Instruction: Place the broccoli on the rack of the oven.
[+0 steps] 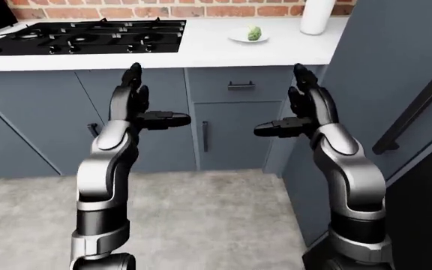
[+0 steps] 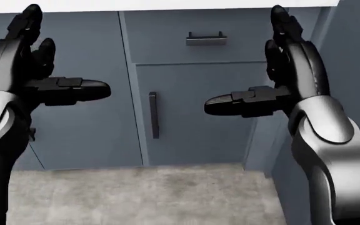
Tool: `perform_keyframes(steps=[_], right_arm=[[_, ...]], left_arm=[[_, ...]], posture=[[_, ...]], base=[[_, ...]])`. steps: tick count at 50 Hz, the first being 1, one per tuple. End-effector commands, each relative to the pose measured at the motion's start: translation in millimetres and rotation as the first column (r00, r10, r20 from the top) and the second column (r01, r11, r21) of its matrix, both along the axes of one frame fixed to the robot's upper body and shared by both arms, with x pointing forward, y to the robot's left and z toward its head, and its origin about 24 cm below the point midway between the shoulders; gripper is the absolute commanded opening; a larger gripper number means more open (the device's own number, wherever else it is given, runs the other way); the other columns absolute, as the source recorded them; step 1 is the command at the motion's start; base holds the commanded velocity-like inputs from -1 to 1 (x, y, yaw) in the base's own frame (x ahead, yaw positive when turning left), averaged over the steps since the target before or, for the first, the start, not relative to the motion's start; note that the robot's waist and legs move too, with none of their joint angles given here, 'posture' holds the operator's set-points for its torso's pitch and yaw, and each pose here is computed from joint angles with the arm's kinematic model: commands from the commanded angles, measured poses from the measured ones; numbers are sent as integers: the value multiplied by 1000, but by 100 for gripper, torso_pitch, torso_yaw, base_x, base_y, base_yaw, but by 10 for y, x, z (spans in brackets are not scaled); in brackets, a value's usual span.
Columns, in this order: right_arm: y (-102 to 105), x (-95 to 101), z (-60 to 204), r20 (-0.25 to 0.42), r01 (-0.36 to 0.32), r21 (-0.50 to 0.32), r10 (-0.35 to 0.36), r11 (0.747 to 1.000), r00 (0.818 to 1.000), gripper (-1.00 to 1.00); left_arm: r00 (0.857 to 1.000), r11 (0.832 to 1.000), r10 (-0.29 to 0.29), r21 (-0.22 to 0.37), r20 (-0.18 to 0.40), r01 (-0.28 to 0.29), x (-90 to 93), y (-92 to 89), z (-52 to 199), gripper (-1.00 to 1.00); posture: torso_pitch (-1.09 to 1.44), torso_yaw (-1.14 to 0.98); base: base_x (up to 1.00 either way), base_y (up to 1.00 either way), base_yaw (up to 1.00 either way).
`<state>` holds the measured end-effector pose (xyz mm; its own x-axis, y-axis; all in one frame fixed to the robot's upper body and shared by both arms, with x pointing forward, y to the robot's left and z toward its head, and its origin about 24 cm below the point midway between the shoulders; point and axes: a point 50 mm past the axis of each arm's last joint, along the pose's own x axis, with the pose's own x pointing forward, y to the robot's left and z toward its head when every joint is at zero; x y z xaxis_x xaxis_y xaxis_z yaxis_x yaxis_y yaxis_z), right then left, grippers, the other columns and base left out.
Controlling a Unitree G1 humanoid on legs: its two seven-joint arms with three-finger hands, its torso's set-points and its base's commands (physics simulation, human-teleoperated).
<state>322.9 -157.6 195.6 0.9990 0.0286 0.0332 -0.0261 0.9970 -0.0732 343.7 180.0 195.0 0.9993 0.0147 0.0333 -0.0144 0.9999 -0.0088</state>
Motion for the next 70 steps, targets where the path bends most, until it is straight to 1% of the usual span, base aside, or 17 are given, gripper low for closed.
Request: perform_keyframes(steps=[1,5,9,12,14,18,20,23,30,35,52,57,65,70], right_arm=[[6,-9,202,83,-3,-2,3,1000,997,100],[-9,-4,286,93,5,-5,-5,1000,996,100],[-12,-1,293,96,7,-7,-6,1000,995,100],[-25,-2,342,104,11,-7,-10,1000,994,100],[-24,-4,343,105,11,-5,-11,1000,994,100],[-33,-3,347,106,15,-6,-15,1000,994,100],[-36,4,330,103,17,-9,-16,1000,995,100],[-43,2,355,106,18,-8,-17,1000,994,100],[-35,-1,365,109,18,-9,-16,1000,994,100],[-23,-8,325,104,18,-10,-17,1000,994,100],[-6,-2,336,101,7,-17,-5,1000,995,100],[-23,-5,375,107,11,-19,-8,1000,994,100],[-17,14,414,110,7,-25,-4,1000,994,100],[-29,8,387,106,8,-24,-6,1000,994,100]], left_arm=[[995,1000,-5,5,98,5,-14,-17,238,100],[995,1000,-5,6,102,5,-24,-22,281,100],[995,1000,-10,16,101,8,-22,-26,260,100],[995,1000,-8,16,103,6,-26,-17,287,100],[995,1000,-11,15,100,9,-24,-28,253,100],[995,1000,-8,13,100,7,-33,-13,278,100],[996,1000,-9,10,89,8,-43,-18,210,100],[996,1000,-5,8,91,4,-43,-4,242,100],[996,1000,-2,7,88,1,-26,11,214,100],[996,1000,-6,3,89,5,-38,-21,225,100],[996,1000,-3,2,91,3,-41,1,235,100],[996,1000,1,4,87,-2,-46,28,200,100],[996,1000,1,9,89,-2,-38,21,252,100],[996,1000,2,7,84,-3,-26,26,200,100]], posture=[[0,0],[0,0],[0,0],[0,0],[0,0],[0,0],[0,0],[0,0],[0,0],[0,0],[0,0],[0,0],[0,0],[0,0]], base=[[3,0,0],[12,0,0],[15,0,0],[16,0,0],[18,0,0],[19,0,0],[19,0,0],[20,0,0],[27,0,0],[28,0,0],[28,0,0],[29,0,0],[29,0,0],[29,0,0]])
